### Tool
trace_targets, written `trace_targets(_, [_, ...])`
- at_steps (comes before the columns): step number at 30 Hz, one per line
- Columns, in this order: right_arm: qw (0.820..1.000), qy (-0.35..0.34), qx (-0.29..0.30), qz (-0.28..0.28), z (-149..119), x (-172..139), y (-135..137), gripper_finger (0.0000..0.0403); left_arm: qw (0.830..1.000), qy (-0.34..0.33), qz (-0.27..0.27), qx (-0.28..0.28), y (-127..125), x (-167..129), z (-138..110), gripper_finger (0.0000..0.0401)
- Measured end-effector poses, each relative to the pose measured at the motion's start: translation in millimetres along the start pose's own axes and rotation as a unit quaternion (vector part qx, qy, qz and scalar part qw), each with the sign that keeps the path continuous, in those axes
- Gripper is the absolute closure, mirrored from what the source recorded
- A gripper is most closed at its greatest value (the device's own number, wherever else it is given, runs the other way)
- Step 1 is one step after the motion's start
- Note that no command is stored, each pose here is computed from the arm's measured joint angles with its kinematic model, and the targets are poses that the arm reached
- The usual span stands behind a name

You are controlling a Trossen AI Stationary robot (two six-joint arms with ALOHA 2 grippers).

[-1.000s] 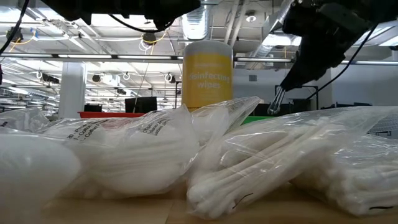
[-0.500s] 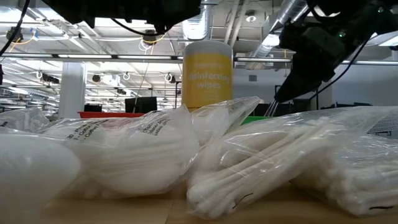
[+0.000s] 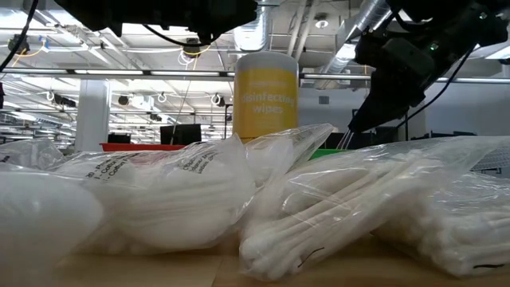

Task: Pick & Place Travel size toiletries
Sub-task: Put the silver nail cutter into the right green bin

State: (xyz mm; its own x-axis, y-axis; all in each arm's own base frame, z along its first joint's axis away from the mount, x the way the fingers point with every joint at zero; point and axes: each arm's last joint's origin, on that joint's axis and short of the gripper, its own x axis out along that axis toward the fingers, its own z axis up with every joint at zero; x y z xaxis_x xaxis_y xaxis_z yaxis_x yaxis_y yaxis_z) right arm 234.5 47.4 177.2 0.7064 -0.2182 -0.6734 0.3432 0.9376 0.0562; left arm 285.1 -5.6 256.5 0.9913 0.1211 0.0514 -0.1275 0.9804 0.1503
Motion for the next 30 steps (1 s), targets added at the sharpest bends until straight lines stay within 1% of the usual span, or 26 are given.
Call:
trace_targets(5, [1.000,0.012,-0.006,-0.006,-4,9,2,0.0318,1.000,0.000,0.002,0.000,0,0,0,0.0274])
trace_targets(13, [1.000,0.011,-0.021,-0.008,-6,16,4,0.0247,0.999,0.007,0.038,0.001,2,0,0,0.0274])
trace_targets(17, [1.000,0.004,-0.017,-0.006,-4,13,4,0.0224,0.998,0.011,0.057,0.001,6,-2,1,0.0274])
trace_targets(19, [1.000,0.000,-0.015,-0.004,-2,11,4,0.0218,0.998,0.010,0.065,0.001,11,-3,3,0.0274])
trace_targets(23, [1.000,-0.009,-0.011,0.001,0,7,3,0.0213,0.995,0.047,0.086,0.003,25,-8,1,0.0274])
trace_targets(26, [1.000,-0.013,-0.019,0.002,2,5,3,0.0217,0.992,0.066,0.105,-0.020,36,-13,1,0.0274])
trace_targets(30, [0.999,-0.015,-0.035,0.002,3,4,3,0.0225,0.986,0.111,0.122,-0.035,47,-21,-3,0.0274])
